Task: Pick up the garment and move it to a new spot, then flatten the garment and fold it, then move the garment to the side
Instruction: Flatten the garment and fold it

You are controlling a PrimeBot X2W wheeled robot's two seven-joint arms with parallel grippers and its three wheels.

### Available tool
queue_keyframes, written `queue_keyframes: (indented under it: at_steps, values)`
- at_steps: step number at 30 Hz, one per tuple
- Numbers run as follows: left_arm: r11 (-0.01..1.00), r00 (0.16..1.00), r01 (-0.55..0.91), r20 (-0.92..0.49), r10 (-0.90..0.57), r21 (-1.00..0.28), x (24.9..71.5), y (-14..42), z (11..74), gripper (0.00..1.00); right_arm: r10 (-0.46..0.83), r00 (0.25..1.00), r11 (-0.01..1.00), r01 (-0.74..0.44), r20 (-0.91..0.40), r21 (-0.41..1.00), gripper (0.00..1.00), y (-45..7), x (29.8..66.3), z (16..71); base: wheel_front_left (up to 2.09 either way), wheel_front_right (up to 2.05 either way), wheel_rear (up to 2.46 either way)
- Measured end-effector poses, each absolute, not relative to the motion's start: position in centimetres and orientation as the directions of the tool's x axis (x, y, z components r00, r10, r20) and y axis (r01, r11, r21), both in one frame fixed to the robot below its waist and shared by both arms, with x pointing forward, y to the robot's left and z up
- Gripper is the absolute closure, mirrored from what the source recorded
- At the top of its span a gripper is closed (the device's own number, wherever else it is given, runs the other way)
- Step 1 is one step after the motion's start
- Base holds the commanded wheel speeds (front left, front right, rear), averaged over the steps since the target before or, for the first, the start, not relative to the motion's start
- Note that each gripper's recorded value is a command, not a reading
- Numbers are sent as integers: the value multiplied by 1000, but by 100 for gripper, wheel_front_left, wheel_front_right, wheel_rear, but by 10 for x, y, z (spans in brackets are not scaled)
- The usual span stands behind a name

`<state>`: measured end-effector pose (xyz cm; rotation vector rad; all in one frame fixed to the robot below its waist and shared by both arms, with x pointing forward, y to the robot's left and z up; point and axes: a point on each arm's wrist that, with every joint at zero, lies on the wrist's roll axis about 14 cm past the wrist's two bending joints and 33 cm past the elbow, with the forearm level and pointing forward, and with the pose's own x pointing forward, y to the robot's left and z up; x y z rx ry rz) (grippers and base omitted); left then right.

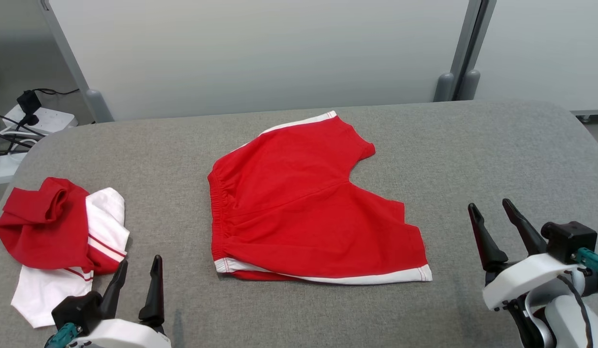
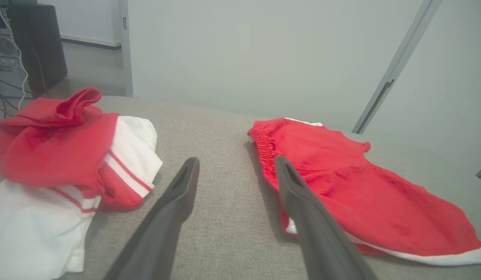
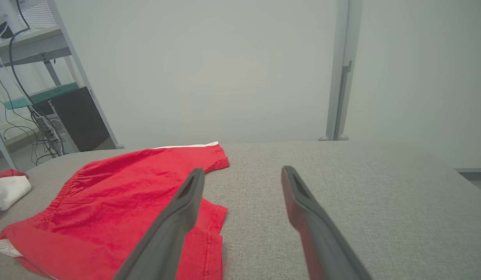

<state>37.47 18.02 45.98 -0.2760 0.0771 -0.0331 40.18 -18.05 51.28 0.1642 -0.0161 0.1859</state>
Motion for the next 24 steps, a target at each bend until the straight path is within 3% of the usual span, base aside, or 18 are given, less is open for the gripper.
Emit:
queue_keyframes:
  at_steps: [24]
  values:
    - [989, 998, 13, -61, -22, -150, 355, 176, 462, 0, 110, 993, 988, -105, -35, 110, 0, -179, 362, 475, 0, 0, 0]
